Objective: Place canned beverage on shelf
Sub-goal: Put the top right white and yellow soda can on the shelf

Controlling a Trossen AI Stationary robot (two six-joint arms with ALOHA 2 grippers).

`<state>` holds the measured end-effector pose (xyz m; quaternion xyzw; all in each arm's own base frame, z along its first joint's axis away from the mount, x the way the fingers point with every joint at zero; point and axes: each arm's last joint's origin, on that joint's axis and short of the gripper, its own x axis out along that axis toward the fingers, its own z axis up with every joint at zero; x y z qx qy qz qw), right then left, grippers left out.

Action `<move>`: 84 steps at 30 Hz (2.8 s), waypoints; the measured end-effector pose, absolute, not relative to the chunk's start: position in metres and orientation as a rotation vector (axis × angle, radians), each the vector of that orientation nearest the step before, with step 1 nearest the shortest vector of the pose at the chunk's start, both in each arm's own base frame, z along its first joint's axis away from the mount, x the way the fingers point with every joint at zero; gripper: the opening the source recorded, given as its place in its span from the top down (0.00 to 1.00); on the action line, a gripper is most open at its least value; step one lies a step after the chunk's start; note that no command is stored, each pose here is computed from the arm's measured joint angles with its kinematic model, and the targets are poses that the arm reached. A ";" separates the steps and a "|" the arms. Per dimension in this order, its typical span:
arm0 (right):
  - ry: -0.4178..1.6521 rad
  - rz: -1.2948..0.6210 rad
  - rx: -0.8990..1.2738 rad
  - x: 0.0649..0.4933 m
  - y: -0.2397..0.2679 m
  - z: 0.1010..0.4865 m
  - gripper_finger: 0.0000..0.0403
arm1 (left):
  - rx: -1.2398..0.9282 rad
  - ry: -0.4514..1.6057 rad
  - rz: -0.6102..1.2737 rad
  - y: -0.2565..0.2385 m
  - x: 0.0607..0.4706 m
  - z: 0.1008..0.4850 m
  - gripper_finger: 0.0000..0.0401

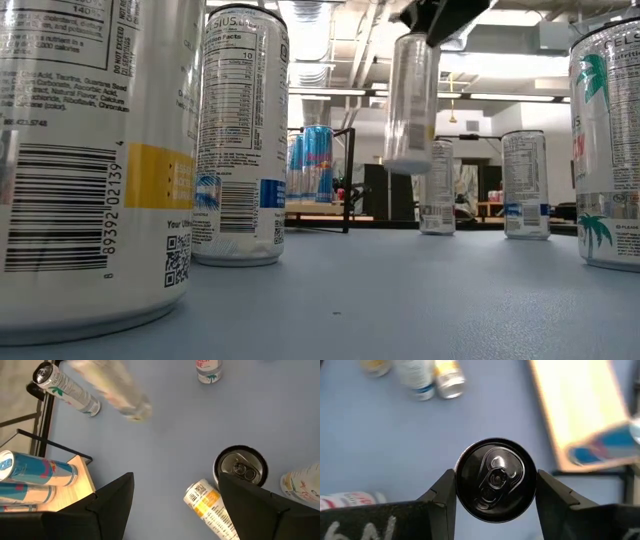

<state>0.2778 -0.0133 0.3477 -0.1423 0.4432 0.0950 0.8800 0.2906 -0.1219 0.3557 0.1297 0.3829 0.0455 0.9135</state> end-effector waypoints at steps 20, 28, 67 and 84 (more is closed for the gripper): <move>0.926 0.366 -0.490 0.333 0.042 0.299 0.51 | 0.245 0.789 0.069 -0.125 0.293 0.342 0.31; 0.955 0.338 -0.440 0.337 0.040 0.292 0.33 | 0.265 0.757 0.055 -0.126 0.296 0.344 0.31; 0.488 0.288 -0.219 0.195 0.122 0.427 0.27 | 0.254 0.450 0.020 -0.056 0.410 0.305 0.31; 0.593 0.255 -0.144 0.184 0.149 0.387 0.27 | 0.117 0.180 0.133 -0.025 0.337 0.304 0.31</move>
